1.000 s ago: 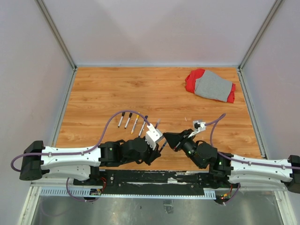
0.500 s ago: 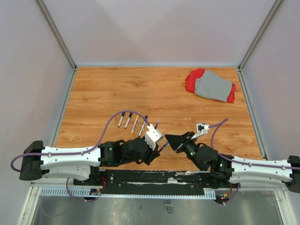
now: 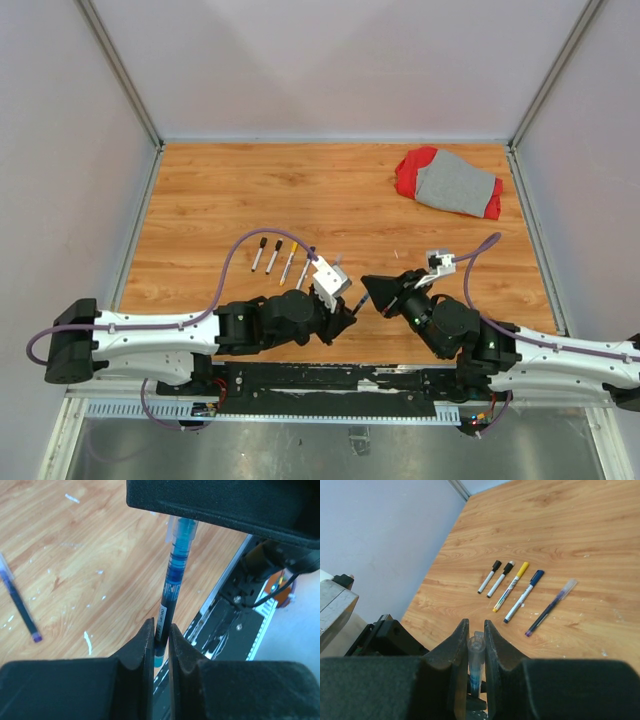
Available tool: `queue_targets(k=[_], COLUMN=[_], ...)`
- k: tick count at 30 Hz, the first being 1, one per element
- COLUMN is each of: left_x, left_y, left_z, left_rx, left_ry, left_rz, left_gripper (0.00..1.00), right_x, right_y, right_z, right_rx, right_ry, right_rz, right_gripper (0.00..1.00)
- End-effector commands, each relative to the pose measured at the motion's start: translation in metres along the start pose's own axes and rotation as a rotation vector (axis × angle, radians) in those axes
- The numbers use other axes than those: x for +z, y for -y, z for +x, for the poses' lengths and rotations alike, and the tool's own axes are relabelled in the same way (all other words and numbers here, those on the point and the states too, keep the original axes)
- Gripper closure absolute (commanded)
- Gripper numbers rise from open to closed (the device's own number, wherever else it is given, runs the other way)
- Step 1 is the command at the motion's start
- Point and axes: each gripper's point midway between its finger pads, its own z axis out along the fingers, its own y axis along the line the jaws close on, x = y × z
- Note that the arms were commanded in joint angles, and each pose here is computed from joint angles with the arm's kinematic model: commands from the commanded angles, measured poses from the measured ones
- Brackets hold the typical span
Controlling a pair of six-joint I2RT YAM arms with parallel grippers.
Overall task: Insert the pens into the pen caps
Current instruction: Press the pen cap onto the pen.
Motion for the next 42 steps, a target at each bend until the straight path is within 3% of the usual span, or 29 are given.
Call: queue_targets(k=[1, 7, 23, 31, 42], left_x=[-0.003, 0.004, 0.014, 0.02, 0.025], left_y=[0.018, 0.02, 0.01, 0.013, 0.01], left_z=[-0.111, -0.097, -0.065, -0.058, -0.051], left_rx=[-0.186, -0.172, -0.167, -0.15, -0.163], left_ry=[0.369, 0.323, 0.248, 0.207, 0.171], left_rz=[0.035, 0.047, 0.012, 0.017, -0.007], left_gripper=[1.0, 1.0, 1.0, 1.0, 1.0], right_x=[-0.01, -0.006, -0.018, -0.021, 0.007], right_y=[0.017, 0.004, -0.019, -0.012, -0.001], right_z=[0.013, -0.021, -0.096, -0.112, -0.104], right_rx=[-0.279, -0.353, -0.411, -0.448, -0.329], right_ry=[-0.129, -0.076, 0.036, -0.016, -0.269], right_rz=[0.053, 0.071, 0.07, 0.107, 0.027], right_gripper=[0.93, 0.85, 0.48, 0.41, 0.36])
